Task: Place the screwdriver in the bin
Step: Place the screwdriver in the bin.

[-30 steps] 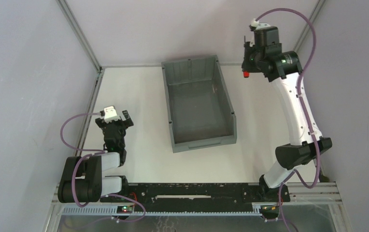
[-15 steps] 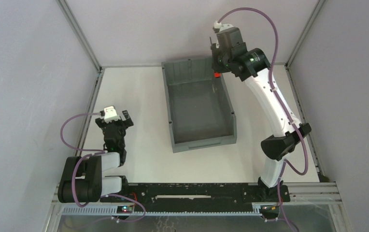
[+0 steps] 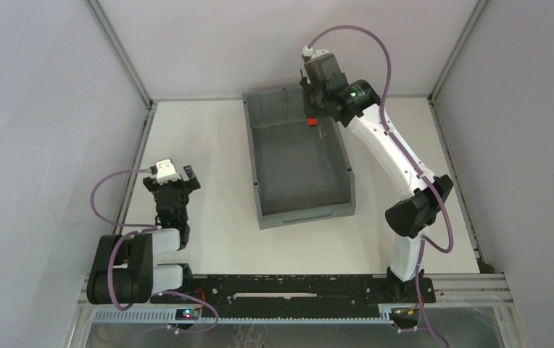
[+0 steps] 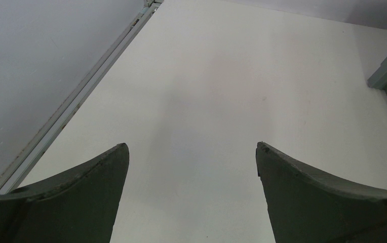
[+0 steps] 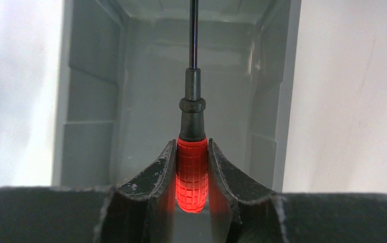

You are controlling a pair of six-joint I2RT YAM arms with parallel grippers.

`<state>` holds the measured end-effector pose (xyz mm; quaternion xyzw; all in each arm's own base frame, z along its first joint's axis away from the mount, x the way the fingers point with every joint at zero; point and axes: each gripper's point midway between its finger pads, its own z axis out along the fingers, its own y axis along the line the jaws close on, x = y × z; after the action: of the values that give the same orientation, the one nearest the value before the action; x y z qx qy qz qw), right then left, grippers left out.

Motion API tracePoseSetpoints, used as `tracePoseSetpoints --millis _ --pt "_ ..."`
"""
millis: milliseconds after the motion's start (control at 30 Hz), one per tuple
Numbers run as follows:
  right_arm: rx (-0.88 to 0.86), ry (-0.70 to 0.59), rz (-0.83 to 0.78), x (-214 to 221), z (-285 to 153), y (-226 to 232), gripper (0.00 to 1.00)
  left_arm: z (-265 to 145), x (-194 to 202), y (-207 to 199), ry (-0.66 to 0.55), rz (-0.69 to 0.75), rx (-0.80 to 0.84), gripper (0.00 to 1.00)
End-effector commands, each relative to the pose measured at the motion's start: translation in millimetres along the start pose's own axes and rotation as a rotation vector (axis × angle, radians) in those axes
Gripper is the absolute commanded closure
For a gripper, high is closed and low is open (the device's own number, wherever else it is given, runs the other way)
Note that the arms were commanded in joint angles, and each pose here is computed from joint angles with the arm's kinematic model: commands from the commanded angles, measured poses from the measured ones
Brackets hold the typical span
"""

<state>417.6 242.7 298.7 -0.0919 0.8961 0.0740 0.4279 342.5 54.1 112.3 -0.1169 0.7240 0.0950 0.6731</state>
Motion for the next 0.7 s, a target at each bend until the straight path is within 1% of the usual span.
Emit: tracePoseSetpoints --millis 0,333,667 --pt "-0.003 -0.014 0.035 17.8 16.2 2.5 0.84 7.6 -23.4 -1.3 -0.066 -0.001 0.001 0.00" --pt "0.021 0.147 0.012 106.6 78.2 0.0 0.85 7.4 -23.5 -1.6 -0.066 -0.001 0.003 0.00" --pt "0.028 0.259 0.008 170.1 131.0 2.8 0.85 7.6 -23.5 -1.8 -0.066 -0.001 0.003 0.00"
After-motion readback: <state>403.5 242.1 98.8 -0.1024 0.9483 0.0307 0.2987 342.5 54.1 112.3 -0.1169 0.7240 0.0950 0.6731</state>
